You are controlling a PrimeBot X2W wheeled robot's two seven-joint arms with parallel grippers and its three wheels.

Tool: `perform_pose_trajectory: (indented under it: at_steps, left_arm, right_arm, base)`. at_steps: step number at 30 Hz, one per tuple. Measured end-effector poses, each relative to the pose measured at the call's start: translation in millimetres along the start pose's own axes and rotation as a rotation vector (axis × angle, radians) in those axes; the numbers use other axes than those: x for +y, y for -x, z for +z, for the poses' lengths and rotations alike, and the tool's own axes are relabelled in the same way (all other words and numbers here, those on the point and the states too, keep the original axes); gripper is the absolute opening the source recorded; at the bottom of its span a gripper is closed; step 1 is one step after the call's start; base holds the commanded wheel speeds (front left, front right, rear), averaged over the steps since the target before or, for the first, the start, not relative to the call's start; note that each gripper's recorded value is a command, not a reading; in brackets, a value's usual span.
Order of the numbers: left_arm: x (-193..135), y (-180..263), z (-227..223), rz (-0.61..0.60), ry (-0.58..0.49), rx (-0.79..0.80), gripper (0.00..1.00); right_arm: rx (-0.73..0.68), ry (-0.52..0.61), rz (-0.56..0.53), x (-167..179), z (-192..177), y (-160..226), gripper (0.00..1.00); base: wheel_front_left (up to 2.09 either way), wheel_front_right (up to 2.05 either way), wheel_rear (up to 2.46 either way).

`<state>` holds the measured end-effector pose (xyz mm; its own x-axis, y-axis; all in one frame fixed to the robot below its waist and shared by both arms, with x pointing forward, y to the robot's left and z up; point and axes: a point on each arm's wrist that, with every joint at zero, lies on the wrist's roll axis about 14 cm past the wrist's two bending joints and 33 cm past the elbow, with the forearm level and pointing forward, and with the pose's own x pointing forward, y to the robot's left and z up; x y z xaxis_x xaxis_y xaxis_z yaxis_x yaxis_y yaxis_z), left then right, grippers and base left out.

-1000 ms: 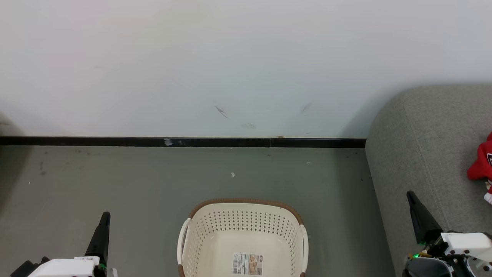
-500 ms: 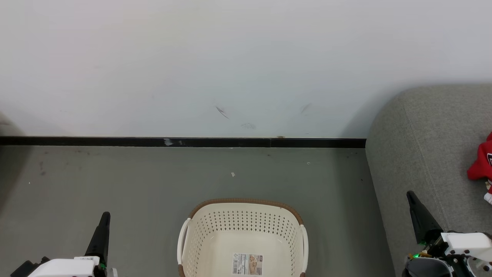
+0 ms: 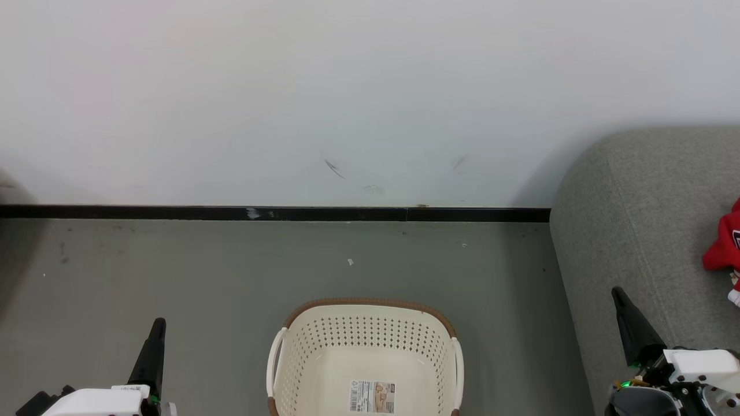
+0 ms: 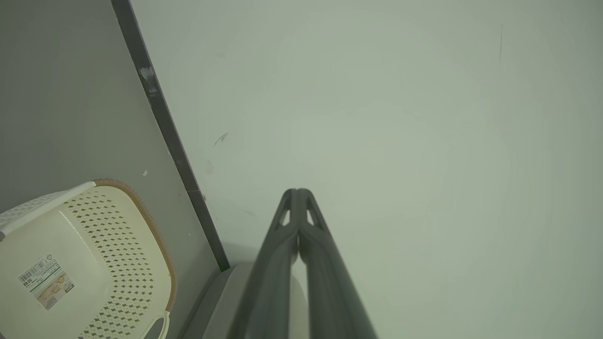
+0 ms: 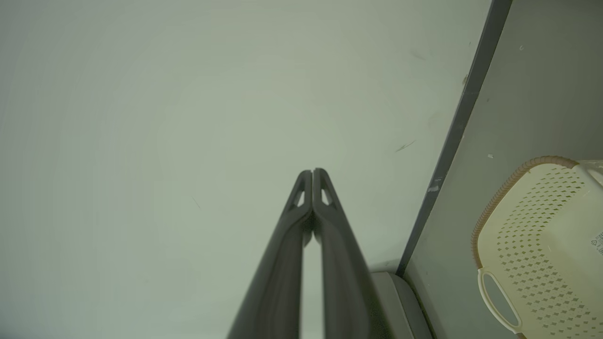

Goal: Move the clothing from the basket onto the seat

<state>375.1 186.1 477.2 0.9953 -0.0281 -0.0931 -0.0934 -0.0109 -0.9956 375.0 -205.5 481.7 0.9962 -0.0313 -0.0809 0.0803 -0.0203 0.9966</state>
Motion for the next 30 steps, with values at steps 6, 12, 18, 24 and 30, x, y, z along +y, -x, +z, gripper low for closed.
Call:
perform_pose_trajectory:
  at_steps: [6, 12, 18, 24, 30]
  left_arm:
    - [0.0, 0.0, -0.1, 0.0, 0.0, 0.0, 0.0]
    - [0.0, 0.0, -0.1, 0.0, 0.0, 0.0, 0.0]
    - [0.0, 0.0, -0.1, 0.0, 0.001, 0.0, 0.0]
    - [-0.1, 0.0, -0.1, 0.0, 0.001, 0.0, 0.0]
    - [-0.1, 0.0, -0.2, 0.0, 0.001, 0.0, 0.0]
  right_arm:
    - [0.0, 0.0, 0.0, 0.0, 0.0, 0.0, 0.0]
    - [0.001, -0.001, 0.0, -0.1, -0.1, 0.0, 0.0]
    - [0.0, -0.003, 0.0, -0.1, -0.1, 0.1, 0.0]
    - [-0.001, -0.003, 0.0, 0.0, 0.0, 0.1, 0.0]
    - [0.0, -0.002, 0.0, -0.1, 0.1, 0.1, 0.0]
  base:
    - [0.0, 0.0, 0.0]
    - [0.0, 0.0, 0.0]
    - [0.0, 0.0, 0.0]
    - [0.0, 0.0, 0.0]
    - [0.0, 0.0, 0.0]
